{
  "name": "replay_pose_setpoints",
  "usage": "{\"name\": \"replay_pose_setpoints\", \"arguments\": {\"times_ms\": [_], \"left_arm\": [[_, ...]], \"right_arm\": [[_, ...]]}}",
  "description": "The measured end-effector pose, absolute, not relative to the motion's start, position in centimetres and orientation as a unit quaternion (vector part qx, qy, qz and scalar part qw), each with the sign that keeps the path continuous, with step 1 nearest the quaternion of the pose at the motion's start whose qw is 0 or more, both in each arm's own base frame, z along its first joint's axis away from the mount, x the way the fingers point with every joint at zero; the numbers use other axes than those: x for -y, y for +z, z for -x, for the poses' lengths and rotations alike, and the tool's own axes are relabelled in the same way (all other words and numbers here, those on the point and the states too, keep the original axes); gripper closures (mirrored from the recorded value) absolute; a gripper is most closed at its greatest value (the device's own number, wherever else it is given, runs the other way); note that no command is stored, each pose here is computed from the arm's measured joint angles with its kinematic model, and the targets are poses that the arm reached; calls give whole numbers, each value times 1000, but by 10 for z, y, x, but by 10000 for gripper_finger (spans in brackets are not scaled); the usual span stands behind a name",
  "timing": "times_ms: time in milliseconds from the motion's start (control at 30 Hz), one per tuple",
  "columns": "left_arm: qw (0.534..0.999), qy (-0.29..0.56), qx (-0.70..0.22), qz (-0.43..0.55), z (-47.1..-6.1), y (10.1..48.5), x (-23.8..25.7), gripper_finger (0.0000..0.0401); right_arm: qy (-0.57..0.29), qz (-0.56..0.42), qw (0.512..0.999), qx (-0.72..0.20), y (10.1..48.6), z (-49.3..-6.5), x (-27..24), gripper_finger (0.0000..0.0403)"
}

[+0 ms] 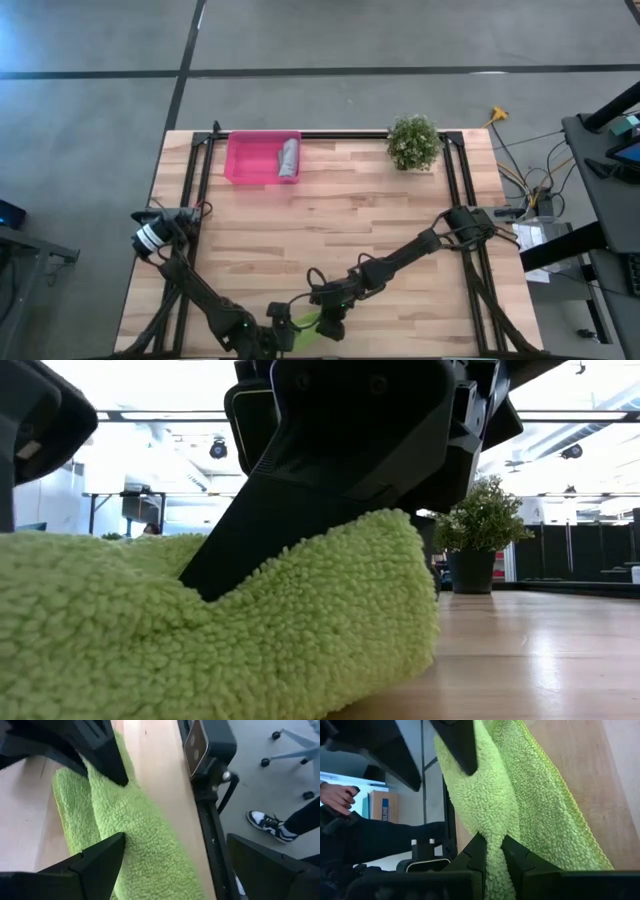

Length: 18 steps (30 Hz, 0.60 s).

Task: Roll microfiber towels into tight, uniform cylinder then place into a basket
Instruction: Roll the green microfiber cloth

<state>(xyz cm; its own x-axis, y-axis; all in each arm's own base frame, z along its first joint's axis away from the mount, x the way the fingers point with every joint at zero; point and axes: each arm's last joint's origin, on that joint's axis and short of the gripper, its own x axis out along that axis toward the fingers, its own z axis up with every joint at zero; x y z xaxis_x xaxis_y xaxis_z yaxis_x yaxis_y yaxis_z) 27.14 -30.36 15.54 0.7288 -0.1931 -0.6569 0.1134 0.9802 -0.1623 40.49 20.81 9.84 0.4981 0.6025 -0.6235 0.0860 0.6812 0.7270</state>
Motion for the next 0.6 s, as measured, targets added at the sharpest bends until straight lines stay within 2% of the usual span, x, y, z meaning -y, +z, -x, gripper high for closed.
{"name": "replay_pose_setpoints", "arguments": {"times_ms": [433, 600], "left_arm": [[919, -54, -380, 89, -274, 132, 306, 72], [916, -44, -384, 107, -274, 131, 306, 103]], "right_arm": [[164, -362, 785, -474, 98, -405, -208, 378], [158, -361, 789, -471, 98, -405, -207, 378]]}}
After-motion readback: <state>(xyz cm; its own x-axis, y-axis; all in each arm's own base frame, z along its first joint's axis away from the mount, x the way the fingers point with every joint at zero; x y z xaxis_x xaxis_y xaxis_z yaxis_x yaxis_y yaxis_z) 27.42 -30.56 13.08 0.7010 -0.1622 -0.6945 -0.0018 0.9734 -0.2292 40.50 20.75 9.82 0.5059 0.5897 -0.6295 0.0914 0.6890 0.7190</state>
